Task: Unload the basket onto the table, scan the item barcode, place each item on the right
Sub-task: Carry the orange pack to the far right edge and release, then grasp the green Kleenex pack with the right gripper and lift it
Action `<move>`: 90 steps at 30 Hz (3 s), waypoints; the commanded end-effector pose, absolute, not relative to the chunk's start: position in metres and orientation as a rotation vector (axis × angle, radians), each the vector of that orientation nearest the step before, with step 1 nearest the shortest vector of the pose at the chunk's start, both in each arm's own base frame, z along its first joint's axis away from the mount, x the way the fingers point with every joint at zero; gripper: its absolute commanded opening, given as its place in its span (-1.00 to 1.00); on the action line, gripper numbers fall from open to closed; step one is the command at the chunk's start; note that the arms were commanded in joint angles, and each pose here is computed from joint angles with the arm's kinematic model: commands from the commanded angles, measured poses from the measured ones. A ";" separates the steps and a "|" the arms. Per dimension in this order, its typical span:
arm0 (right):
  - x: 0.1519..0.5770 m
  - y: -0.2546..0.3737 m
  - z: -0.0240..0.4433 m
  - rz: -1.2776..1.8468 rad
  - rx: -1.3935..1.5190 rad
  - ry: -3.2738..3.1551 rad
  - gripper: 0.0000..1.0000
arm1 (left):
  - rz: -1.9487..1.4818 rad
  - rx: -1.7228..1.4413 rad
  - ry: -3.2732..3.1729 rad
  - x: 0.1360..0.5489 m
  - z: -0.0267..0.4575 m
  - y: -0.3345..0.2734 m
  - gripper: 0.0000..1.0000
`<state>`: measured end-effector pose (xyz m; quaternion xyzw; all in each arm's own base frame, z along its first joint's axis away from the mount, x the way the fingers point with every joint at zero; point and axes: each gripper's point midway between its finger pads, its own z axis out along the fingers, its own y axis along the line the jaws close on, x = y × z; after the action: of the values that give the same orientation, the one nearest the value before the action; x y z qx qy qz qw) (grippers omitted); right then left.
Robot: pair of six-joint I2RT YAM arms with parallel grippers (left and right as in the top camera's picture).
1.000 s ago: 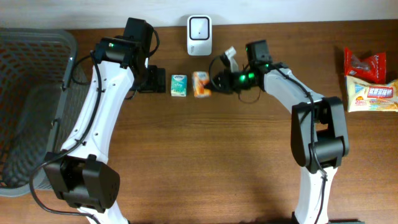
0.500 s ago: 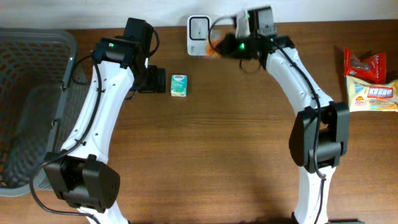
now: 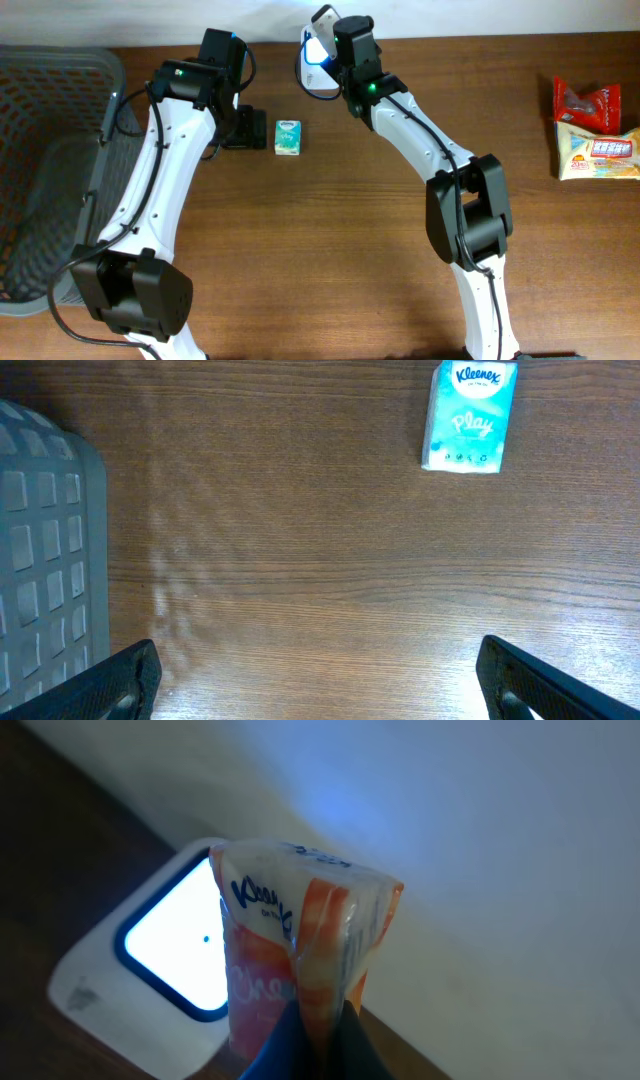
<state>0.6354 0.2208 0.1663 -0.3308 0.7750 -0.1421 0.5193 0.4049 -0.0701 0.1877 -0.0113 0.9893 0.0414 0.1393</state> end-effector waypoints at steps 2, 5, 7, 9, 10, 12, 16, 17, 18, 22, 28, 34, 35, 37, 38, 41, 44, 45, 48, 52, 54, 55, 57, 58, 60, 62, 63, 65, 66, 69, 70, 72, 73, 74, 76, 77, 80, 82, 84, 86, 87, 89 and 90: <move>0.635 0.244 0.146 -0.306 -0.914 1.815 -0.91 | 0.118 -0.060 2.859 0.406 0.187 -0.068 0.98; 0.636 0.247 0.127 -0.324 -0.954 1.821 -0.92 | 0.118 -0.060 2.859 0.406 0.187 -0.068 0.98; 0.638 0.246 0.123 -0.323 -0.941 1.826 -0.92 | 0.118 -0.060 2.859 0.406 0.187 -0.068 0.98; 0.643 0.241 0.137 -0.332 -0.855 1.817 -0.92 | 0.118 -0.060 2.859 0.406 0.187 -0.068 0.98; 0.646 0.236 0.151 -0.361 -0.798 1.800 -0.92 | 0.118 -0.060 2.859 0.406 0.187 -0.068 0.98; 0.647 0.225 0.181 -0.403 -0.728 1.775 -0.92 | 0.118 -0.060 2.859 0.406 0.187 -0.068 0.98; 0.648 0.143 0.256 -0.386 -0.249 1.796 -0.92 | 0.118 -0.060 2.859 0.406 0.187 -0.068 0.98; 0.645 0.104 0.269 -0.368 -0.116 1.825 -0.92 | 0.118 -0.062 2.859 0.406 0.187 -0.067 0.98; 0.640 0.062 0.274 -0.351 0.019 1.865 -0.91 | 0.118 -0.062 2.859 0.406 0.187 -0.067 0.98; 0.587 -0.112 0.228 -0.373 0.617 2.066 -0.92 | 0.118 -0.060 2.859 0.406 0.187 -0.068 0.98; 0.479 -0.259 0.157 -0.316 1.139 2.282 -0.90 | 0.118 -0.060 2.859 0.406 0.187 -0.068 0.98; 0.441 -0.304 0.146 -0.288 1.287 2.275 -0.02 | 0.118 -0.058 2.859 0.406 0.187 -0.068 0.98; 0.440 -0.304 0.145 -0.288 1.287 2.277 0.13 | 0.118 -0.058 2.859 0.406 0.187 -0.068 0.98; 0.440 -0.304 0.139 -0.288 1.284 2.282 0.52 | 0.118 -0.058 2.859 0.406 0.187 -0.068 0.98; 0.440 -0.303 0.135 -0.288 1.285 2.285 0.76 | 0.118 -0.058 2.859 0.406 0.187 -0.068 0.98; 0.449 -0.281 0.115 -0.128 1.222 2.351 0.92 | 0.118 -0.058 2.859 0.406 0.187 -0.068 0.98; 0.469 -0.233 0.105 0.159 1.052 2.440 0.93 | 0.118 -0.058 2.859 0.406 0.187 -0.068 0.98; 0.480 -0.210 0.107 0.255 0.916 2.475 0.90 | 0.118 -0.058 2.859 0.406 0.187 -0.068 0.98; 0.502 -0.152 0.111 0.354 0.709 2.528 0.82 | 0.117 -0.057 2.859 0.406 0.187 -0.069 0.98; 0.525 -0.029 0.119 0.522 0.216 2.581 0.81 | 0.118 -0.058 2.859 0.406 0.187 -0.068 0.98; 0.528 0.024 0.120 0.554 0.083 2.591 0.81 | 0.118 -0.061 2.859 0.406 0.187 -0.067 0.98; 0.528 0.055 0.120 0.574 0.005 2.595 0.79 | 0.118 -0.060 2.859 0.406 0.187 -0.068 0.98; 0.524 0.112 0.116 0.610 -0.140 2.594 0.71 | 0.117 -0.057 2.859 0.406 0.187 -0.069 0.98; 0.522 0.133 0.111 0.608 -0.193 2.597 0.64 | 0.117 -0.057 2.859 0.406 0.187 -0.069 0.98; 0.515 0.183 0.097 0.644 -0.281 2.605 0.45 | 0.117 -0.057 2.859 0.405 0.187 -0.069 0.98; 0.512 0.216 0.078 0.710 -0.195 2.638 0.36 | 0.117 -0.056 2.859 0.405 0.187 -0.069 0.98; 0.511 0.231 0.067 0.749 -0.120 2.658 0.33 | 0.117 -0.056 2.859 0.405 0.187 -0.069 0.98; 0.509 0.254 0.048 0.799 -0.038 2.684 0.31 | 0.118 -0.060 2.859 0.406 0.187 -0.068 0.98; 0.507 0.263 0.041 0.811 -0.058 2.685 0.30 | 0.119 -0.068 2.859 0.406 0.187 -0.066 0.98; 0.495 0.288 0.029 0.823 -0.122 2.700 0.30 | 0.119 -0.066 2.859 0.406 0.187 -0.066 0.98; 0.492 0.296 0.028 0.828 -0.143 2.701 0.30 | 0.119 -0.066 2.859 0.406 0.187 -0.066 0.98; 0.489 0.304 0.028 0.840 -0.139 2.699 0.30 | 0.119 -0.070 2.859 0.406 0.187 -0.065 0.98; 0.488 0.305 0.028 0.857 -0.063 2.716 0.30 | 0.119 -0.071 2.859 0.406 0.187 -0.065 0.98; 0.489 0.306 0.027 0.865 -0.028 2.721 0.30 | 0.119 -0.069 2.859 0.406 0.187 -0.065 0.98; 0.491 0.307 0.020 0.867 -0.029 2.718 0.30 | 0.119 -0.069 2.859 0.406 0.187 -0.065 0.98; 0.491 0.307 0.016 0.869 -0.012 2.725 0.30 | 0.119 -0.069 2.859 0.406 0.187 -0.065 0.98; 0.486 0.312 -0.006 0.909 0.031 2.767 0.30 | 0.119 -0.070 2.859 0.406 0.187 -0.065 0.98; 0.480 0.316 -0.013 0.914 0.020 2.785 0.17 | 0.119 -0.070 2.859 0.406 0.187 -0.065 0.98; 0.476 0.314 -0.016 0.905 0.028 2.810 -0.68 | 0.118 -0.063 2.859 0.406 0.187 -0.067 0.98; 0.478 0.306 -0.016 0.907 0.053 2.819 -0.92 | 0.118 -0.063 2.859 0.406 0.187 -0.067 0.98; 0.479 0.297 -0.017 0.895 0.078 2.833 -0.92 | 0.118 -0.063 2.859 0.406 0.187 -0.067 0.98; 0.480 0.273 -0.017 0.870 0.156 2.872 -0.92 | 0.118 -0.060 2.859 0.406 0.187 -0.068 0.98; 0.481 0.261 -0.014 0.883 0.184 2.885 -0.92 | 0.118 -0.060 2.859 0.406 0.187 -0.068 0.98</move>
<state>0.4815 0.3021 0.0107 0.0211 0.9416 0.3240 0.0893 0.4052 -0.0679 0.1876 -0.0139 0.9893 0.0419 0.1390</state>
